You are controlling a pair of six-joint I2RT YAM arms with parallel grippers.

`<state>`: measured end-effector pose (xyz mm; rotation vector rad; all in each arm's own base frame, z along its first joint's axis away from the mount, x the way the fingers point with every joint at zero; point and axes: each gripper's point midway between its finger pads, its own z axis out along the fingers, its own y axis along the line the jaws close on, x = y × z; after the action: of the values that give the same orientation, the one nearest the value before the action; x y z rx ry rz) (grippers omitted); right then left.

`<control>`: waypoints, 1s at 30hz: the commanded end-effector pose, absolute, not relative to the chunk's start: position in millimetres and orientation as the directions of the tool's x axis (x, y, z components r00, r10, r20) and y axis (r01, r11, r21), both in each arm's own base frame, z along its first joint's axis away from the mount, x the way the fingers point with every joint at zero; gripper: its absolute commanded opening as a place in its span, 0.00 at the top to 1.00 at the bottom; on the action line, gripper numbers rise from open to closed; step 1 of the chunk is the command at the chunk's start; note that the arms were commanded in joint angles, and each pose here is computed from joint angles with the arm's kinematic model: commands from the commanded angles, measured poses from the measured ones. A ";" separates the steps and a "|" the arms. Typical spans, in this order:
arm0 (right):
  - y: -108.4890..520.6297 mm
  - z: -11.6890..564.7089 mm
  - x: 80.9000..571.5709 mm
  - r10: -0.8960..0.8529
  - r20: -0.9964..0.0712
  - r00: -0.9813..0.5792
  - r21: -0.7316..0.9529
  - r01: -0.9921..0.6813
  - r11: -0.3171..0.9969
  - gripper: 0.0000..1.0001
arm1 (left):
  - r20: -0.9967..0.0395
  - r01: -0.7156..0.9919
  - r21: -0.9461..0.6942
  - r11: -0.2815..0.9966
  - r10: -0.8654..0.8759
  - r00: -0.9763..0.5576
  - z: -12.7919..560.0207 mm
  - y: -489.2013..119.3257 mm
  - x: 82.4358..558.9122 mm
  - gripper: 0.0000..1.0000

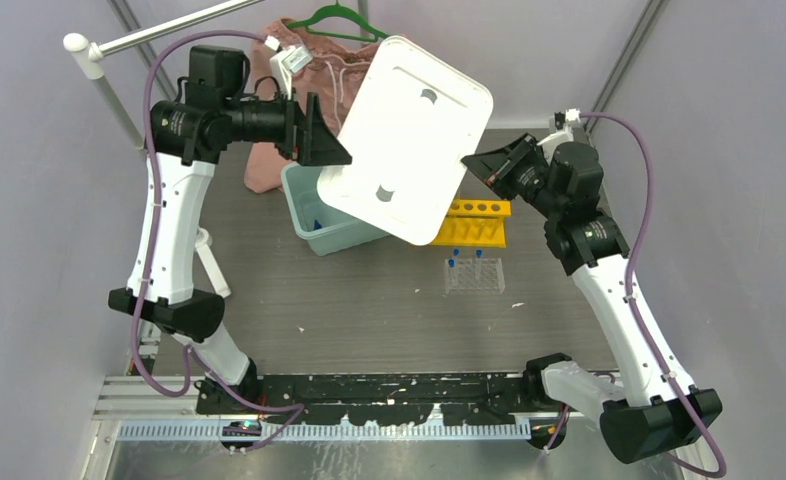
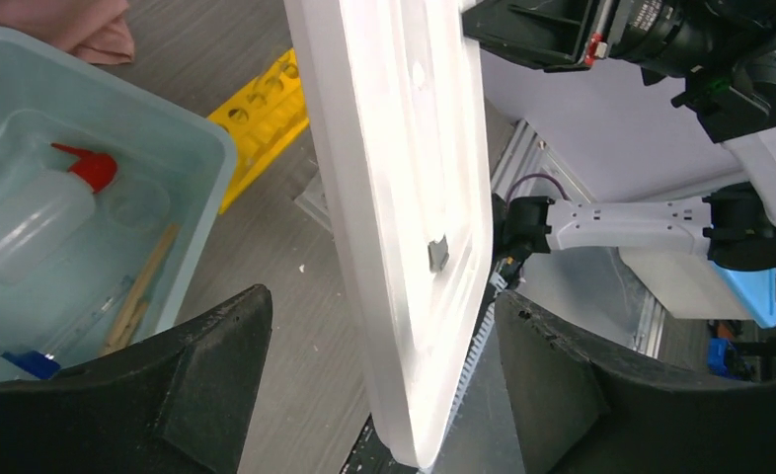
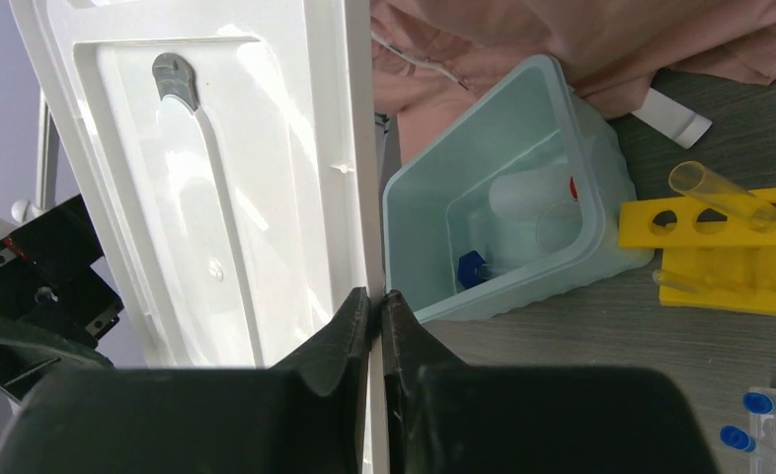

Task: Organize the chemistry lab equipment

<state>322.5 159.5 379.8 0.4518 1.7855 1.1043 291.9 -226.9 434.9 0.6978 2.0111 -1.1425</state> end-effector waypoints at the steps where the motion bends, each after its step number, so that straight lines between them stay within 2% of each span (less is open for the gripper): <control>1: 173.0 421.5 317.1 0.690 -0.570 -0.446 0.822 -0.309 0.478 0.99 | -0.823 0.790 -0.484 0.376 0.113 -0.557 449.9 -227.5 267.1 0.19; 9: 189.3 418.9 318.3 0.671 -0.596 -0.441 0.803 -0.329 0.497 0.99 | -0.799 0.779 -0.505 0.371 0.141 -0.585 432.0 -226.1 261.1 0.43; 13: 191.6 414.0 318.6 0.668 -0.607 -0.430 0.794 -0.322 0.515 0.96 | -0.809 0.782 -0.462 0.418 0.161 -0.565 425.5 -220.1 265.5 0.71; 18: 194.8 413.0 318.7 0.665 -0.619 -0.418 0.785 -0.331 0.523 0.84 | -0.825 0.766 -0.363 0.531 0.200 -0.529 410.1 -205.7 283.0 0.97; 20: 197.5 412.7 318.7 0.660 -0.625 -0.417 0.781 -0.339 0.525 0.72 | -0.833 0.758 -0.306 0.576 0.223 -0.506 404.7 -198.7 292.2 1.00; 26: 193.7 413.5 318.3 0.619 -0.668 -0.414 0.743 -0.324 0.586 0.19 | -0.882 0.756 -0.133 0.640 0.272 -0.385 416.5 -182.5 310.6 1.00; 28: 190.0 414.8 316.0 0.610 -0.677 -0.411 0.734 -0.311 0.604 0.05 | -0.902 0.754 -0.067 0.653 0.284 -0.325 427.1 -177.6 314.9 1.00; 30: 188.6 420.0 312.7 0.612 -0.675 -0.412 0.735 -0.311 0.602 0.00 | -0.920 0.749 0.020 0.663 0.305 -0.246 438.2 -171.8 319.9 1.00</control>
<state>319.1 195.7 385.3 0.2883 1.7920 1.0597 312.2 -187.9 387.4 0.7913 2.0678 -0.7326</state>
